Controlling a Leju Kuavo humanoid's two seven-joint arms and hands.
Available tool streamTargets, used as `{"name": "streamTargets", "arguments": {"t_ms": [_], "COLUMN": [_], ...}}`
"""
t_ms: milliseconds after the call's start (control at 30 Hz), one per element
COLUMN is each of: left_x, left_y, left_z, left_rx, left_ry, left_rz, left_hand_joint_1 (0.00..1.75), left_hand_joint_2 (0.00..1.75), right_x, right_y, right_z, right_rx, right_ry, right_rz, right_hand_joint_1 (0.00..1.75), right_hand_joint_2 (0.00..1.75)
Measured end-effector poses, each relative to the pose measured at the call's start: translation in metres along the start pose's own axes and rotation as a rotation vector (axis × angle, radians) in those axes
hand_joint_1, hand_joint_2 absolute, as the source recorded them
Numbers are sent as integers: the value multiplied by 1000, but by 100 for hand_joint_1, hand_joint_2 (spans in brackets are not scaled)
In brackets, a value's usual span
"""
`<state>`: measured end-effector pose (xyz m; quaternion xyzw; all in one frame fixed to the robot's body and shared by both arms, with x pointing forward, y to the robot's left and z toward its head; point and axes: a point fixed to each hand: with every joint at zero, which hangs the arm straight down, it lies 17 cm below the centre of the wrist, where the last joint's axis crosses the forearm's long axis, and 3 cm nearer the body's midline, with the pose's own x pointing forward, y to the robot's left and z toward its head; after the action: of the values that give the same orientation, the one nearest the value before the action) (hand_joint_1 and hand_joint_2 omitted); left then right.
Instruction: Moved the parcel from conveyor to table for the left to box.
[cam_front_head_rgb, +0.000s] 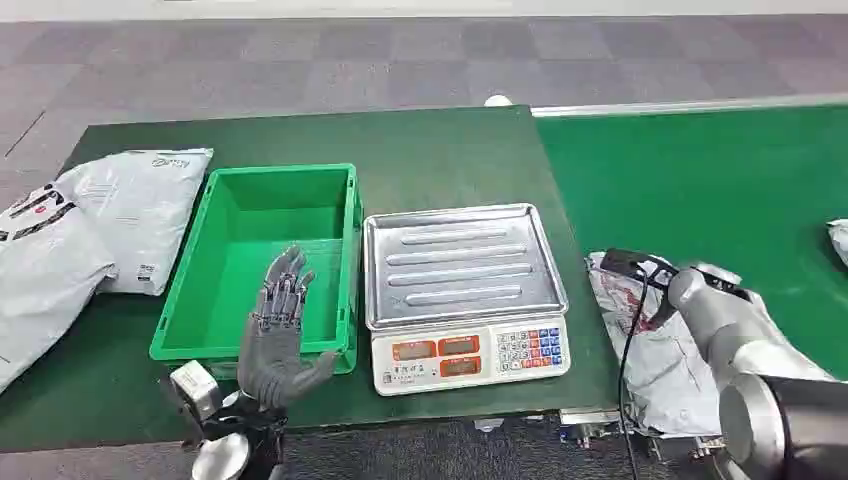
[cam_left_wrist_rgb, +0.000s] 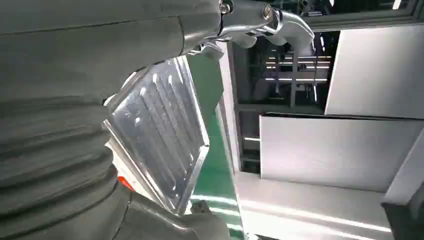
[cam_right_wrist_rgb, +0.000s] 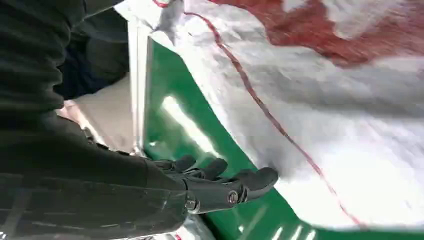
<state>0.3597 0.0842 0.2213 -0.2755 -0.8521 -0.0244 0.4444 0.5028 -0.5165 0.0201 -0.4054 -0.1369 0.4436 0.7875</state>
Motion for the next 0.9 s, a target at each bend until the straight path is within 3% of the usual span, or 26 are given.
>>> {"name": "streamTargets", "arguments": {"t_ms": [133,567,600,633,900], "left_x": [0,-1,-1,-1,1], "left_y": [-1,-4,-4,-4,-3], "left_z": [0,-2,-2,-3,-11], "left_rx": [3,1,2,3,8], "left_ry": [2,3,2,1,-3], "left_rz": [-4,-9,-10,-11,-9], "left_hand_joint_1": [0,0,0,0,0], "left_hand_joint_2": [175,175,175,175,175], "right_x": [-13,-17,-15,-14,-3], "right_y": [11,44,49,53,68], "right_z": [1,2,2,2,2], "right_rx": [47,137,144,150,160], "right_ry": [58,42,27,13,-40], "right_rz": [76,219,223,225,240], "right_hand_joint_1": [0,0,96,175,175], "right_hand_joint_2": [175,175,175,175,175]}}
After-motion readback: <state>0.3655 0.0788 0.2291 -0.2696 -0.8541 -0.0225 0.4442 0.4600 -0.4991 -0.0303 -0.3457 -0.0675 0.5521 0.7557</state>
